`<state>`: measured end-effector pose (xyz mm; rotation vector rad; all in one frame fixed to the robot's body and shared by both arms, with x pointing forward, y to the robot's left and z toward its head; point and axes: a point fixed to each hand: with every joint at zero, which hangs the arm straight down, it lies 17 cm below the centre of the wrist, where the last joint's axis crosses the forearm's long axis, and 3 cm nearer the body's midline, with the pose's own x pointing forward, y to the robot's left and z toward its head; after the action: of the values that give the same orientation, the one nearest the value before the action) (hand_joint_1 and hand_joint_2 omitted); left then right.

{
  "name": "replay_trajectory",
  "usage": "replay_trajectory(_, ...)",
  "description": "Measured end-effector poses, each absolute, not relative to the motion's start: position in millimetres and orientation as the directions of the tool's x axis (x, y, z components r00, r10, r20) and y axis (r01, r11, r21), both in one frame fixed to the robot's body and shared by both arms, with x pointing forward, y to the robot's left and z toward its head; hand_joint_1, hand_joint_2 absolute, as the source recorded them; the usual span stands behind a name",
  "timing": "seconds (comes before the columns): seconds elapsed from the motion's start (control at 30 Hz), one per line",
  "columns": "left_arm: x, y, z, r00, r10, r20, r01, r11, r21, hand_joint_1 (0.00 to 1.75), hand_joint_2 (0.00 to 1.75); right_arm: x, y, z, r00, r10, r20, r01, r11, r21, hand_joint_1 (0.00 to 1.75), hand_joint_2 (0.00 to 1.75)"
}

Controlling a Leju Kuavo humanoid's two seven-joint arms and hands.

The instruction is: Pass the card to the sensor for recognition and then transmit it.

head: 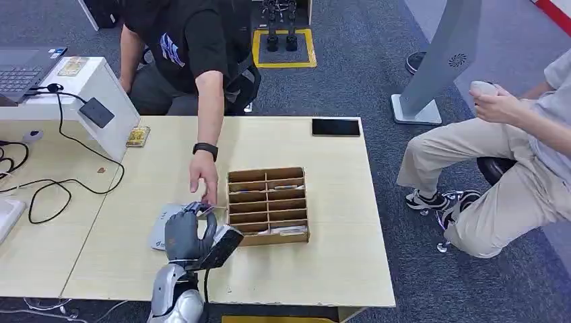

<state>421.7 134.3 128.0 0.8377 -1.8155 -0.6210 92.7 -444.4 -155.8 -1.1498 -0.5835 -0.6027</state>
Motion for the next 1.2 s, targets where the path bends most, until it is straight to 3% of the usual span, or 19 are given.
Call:
replay_trajectory(0.17, 438.6, 143.4, 148.4, -0.264, -0.689, 0.675, -0.284, 0.724, 0.628, 1.75, 1.75, 96.8, -442.6, -156.2, 0.705, -0.128, 0.698, 0.698, 0.302, -0.65, 0.0, 1.75)
replay_trajectory(0.63, 476.9, 165.5, 200.2, -0.319, -0.504, 0.802, -0.336, 0.852, 0.402, 1.75, 1.75, 104.4, -437.9, -157.8, 0.718, -0.099, 0.689, 0.676, 0.335, -0.656, 0.0, 1.75)
replay_trajectory(1.03, 497.4, 187.2, 210.9, -0.293, -0.433, 0.852, -0.368, 0.874, 0.318, 1.75, 1.75, 104.8, -434.3, -160.3, 0.712, -0.117, 0.692, 0.684, 0.337, -0.647, 0.0, 1.75)
replay_trajectory(1.07, 497.6, 190.0, 210.8, -0.292, -0.427, 0.856, -0.374, 0.875, 0.309, 1.55, 1.75, 105.0, -434.0, -160.4, 0.712, -0.117, 0.692, 0.684, 0.338, -0.647, 0.0, 1.75)
replay_trajectory(1.1, 498.1, 193.3, 211.0, -0.293, -0.421, 0.858, -0.381, 0.875, 0.299, 0.38, 1.75, 105.1, -433.9, -160.5, 0.712, -0.117, 0.692, 0.684, 0.338, -0.646, 0.0, 1.75)
replay_trajectory(1.13, 498.6, 197.7, 211.4, -0.293, -0.419, 0.86, -0.392, 0.873, 0.291, 0.03, 1.75, 105.5, -433.6, -160.6, 0.713, -0.116, 0.692, 0.683, 0.34, -0.646, 0.0, 1.75)
replay_trajectory(1.2, 498.6, 207.4, 213.0, -0.293, -0.417, 0.86, -0.42, 0.865, 0.276, 0.0, 1.75, 105.8, -433.2, -160.8, 0.713, -0.115, 0.691, 0.682, 0.342, -0.647, 0.0, 1.75)
